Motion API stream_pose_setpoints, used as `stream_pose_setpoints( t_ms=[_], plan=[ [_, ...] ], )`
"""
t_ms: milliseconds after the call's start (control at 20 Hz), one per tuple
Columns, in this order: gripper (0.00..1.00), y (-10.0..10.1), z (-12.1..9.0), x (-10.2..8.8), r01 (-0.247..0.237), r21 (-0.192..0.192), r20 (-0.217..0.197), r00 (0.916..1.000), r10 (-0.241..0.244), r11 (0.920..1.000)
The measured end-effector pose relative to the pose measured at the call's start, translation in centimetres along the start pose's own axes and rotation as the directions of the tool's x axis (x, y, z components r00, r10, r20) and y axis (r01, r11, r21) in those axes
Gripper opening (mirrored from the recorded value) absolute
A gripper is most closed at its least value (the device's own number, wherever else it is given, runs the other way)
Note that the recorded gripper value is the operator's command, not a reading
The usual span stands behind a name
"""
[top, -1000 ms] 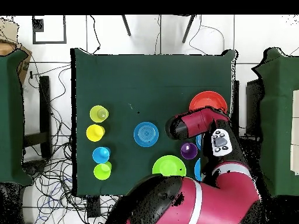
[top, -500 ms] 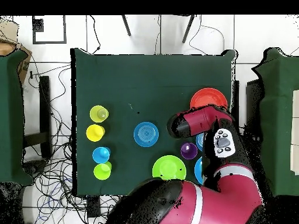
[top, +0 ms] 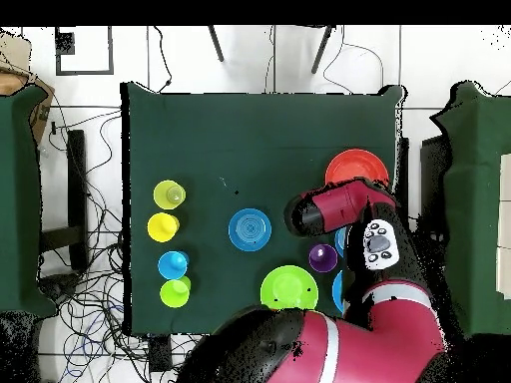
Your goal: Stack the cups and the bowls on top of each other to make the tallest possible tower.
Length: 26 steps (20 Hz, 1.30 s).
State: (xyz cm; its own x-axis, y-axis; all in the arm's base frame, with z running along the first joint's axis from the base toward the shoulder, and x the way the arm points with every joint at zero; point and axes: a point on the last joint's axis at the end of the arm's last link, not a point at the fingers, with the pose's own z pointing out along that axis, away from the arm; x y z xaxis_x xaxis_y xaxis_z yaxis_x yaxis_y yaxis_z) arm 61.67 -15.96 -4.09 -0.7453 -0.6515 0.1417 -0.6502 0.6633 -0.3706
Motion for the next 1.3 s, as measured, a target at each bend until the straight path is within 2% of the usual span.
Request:
stream_pose_setpoints(
  t_ms=[450, 700, 800, 1150, 1300],
  plan=[
    [0.00, 1.1, -2.7, -1.1, 0.076, 0.062, -0.044, 0.9963, -0.073, 0.9952],
    [0.00, 2.3, -5.7, -1.9, 0.104, 0.094, -0.057, 0.9935, -0.099, 0.9901],
    [0.00, 2.9, -7.5, -2.2, 0.111, 0.115, -0.063, 0.9925, -0.104, 0.9871],
    [0.00, 3.9, -11.2, -2.7, 0.090, 0.155, -0.064, 0.9947, -0.081, 0.9838],
    [0.00, 4.1, -12.6, -2.6, 0.056, 0.160, -0.055, 0.9973, -0.048, 0.9854]
  ],
)
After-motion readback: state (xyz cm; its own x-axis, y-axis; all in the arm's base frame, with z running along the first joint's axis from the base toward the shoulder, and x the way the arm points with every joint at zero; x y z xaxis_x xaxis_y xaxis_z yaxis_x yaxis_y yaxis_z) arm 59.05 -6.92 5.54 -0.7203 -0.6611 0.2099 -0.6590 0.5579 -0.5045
